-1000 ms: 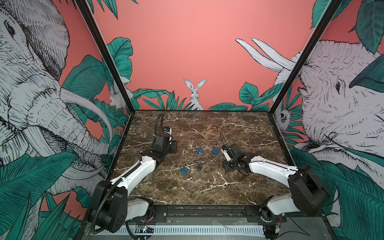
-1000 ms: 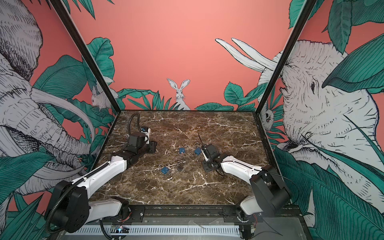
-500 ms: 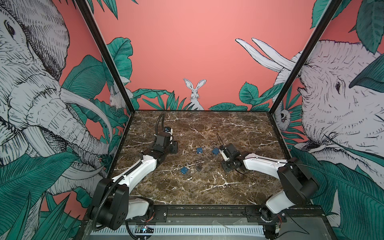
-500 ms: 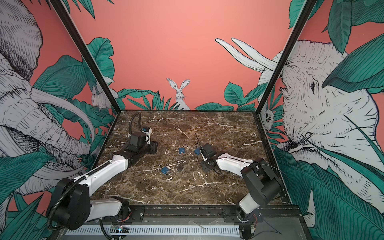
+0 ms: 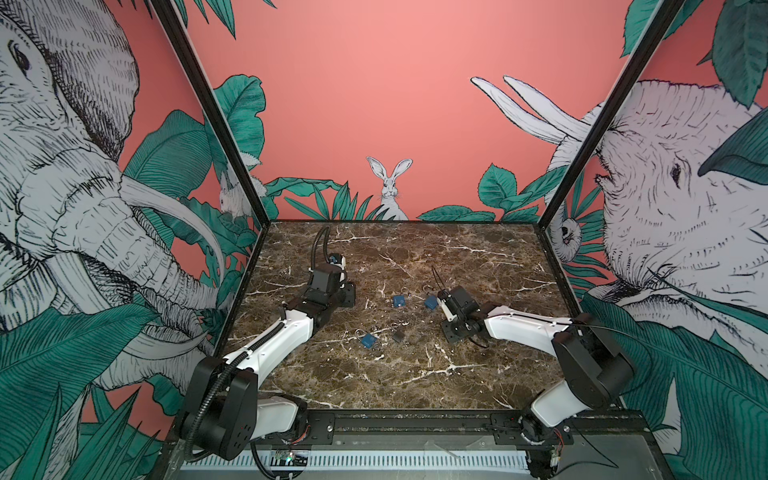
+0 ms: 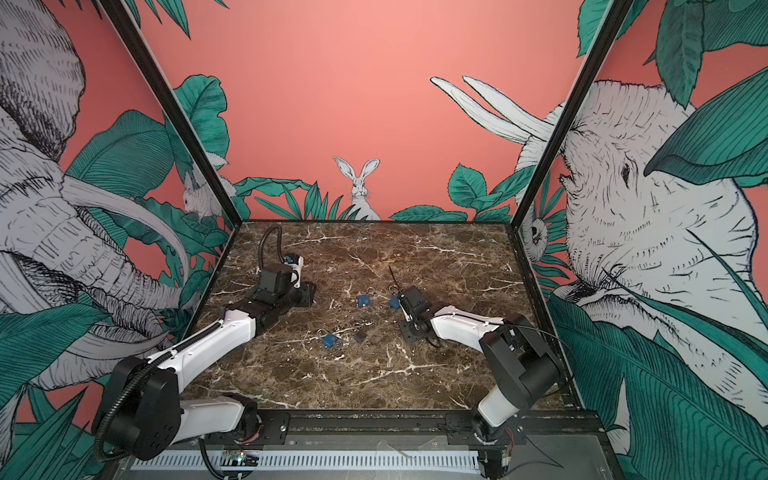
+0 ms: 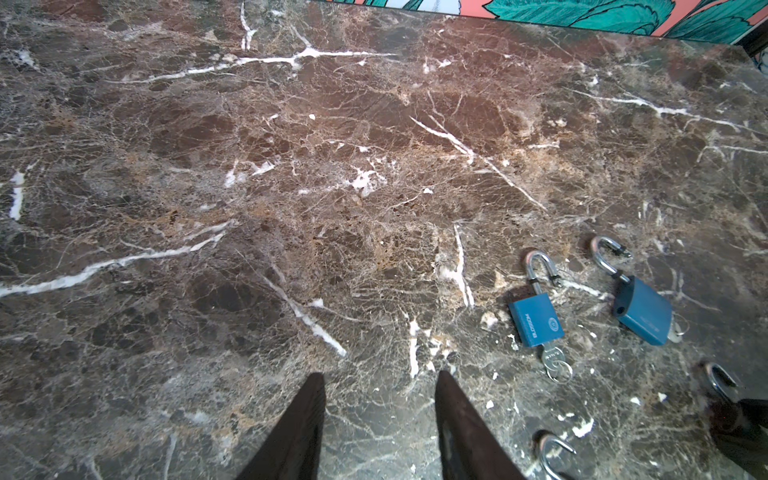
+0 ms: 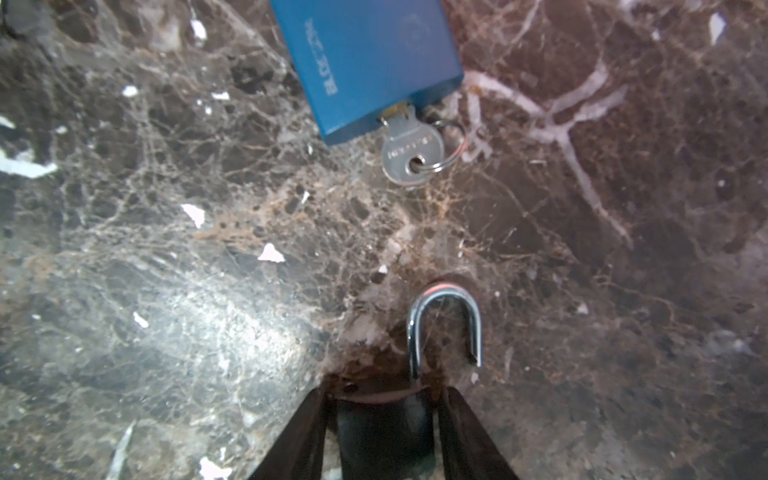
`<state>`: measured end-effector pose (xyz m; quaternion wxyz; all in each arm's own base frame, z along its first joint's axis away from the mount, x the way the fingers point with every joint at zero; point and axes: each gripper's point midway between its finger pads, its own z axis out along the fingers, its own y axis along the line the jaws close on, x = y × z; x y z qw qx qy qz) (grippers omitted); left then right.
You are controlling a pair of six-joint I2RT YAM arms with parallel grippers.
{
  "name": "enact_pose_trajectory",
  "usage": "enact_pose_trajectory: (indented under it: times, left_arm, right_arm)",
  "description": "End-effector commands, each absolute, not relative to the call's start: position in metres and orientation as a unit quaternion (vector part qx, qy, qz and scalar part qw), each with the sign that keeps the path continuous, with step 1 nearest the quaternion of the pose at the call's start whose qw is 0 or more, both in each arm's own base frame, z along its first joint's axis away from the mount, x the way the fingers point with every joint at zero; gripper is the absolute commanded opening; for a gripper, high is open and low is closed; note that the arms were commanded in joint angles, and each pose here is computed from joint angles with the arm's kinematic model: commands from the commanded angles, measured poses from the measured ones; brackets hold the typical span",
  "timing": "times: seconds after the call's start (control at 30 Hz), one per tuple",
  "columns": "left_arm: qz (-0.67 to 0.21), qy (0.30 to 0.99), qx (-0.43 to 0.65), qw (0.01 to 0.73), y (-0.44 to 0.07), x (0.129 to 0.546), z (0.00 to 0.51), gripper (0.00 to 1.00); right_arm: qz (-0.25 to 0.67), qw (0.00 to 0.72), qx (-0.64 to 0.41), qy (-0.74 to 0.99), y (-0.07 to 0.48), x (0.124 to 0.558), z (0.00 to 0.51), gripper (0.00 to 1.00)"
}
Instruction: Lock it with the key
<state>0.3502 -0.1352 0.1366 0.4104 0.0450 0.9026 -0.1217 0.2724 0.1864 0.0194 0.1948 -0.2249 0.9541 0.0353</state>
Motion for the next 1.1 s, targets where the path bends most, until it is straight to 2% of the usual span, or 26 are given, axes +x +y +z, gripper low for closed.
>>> enact_pose_trajectory:
  times: [0.0,0.23,0.3,0.5,0.7,1.07]
  left_arm:
    - [-0.134,0.893,0.041,0.429,-0.14,0.357,0.155,0.46]
    - [-0.136,0.892,0.044,0.428,-0.141,0.357,0.157,0.45]
    - [-0.144,0.892,0.049,0.426,-0.145,0.356,0.159,0.44]
    - [-0.175,0.89,0.076,0.414,-0.161,0.352,0.168,0.38]
    - [-0.223,0.889,0.114,0.383,-0.192,0.337,0.174,0.37]
    - [-0.348,0.871,0.155,0.309,-0.264,0.307,0.187,0.33]
  right_arm:
    - [0.017,0.187,-0.225,0.956,0.184,0.271,0.016,0.4]
    - [0.001,0.185,-0.233,0.955,0.185,0.271,0.016,0.22]
    - [0.003,0.185,-0.238,0.953,0.188,0.272,0.02,0.21]
    - [0.055,0.244,-0.264,0.932,0.211,0.281,0.084,0.21]
    - [0.104,0.27,-0.291,0.912,0.23,0.279,0.128,0.21]
    - [0.162,0.305,-0.317,0.883,0.252,0.267,0.175,0.21]
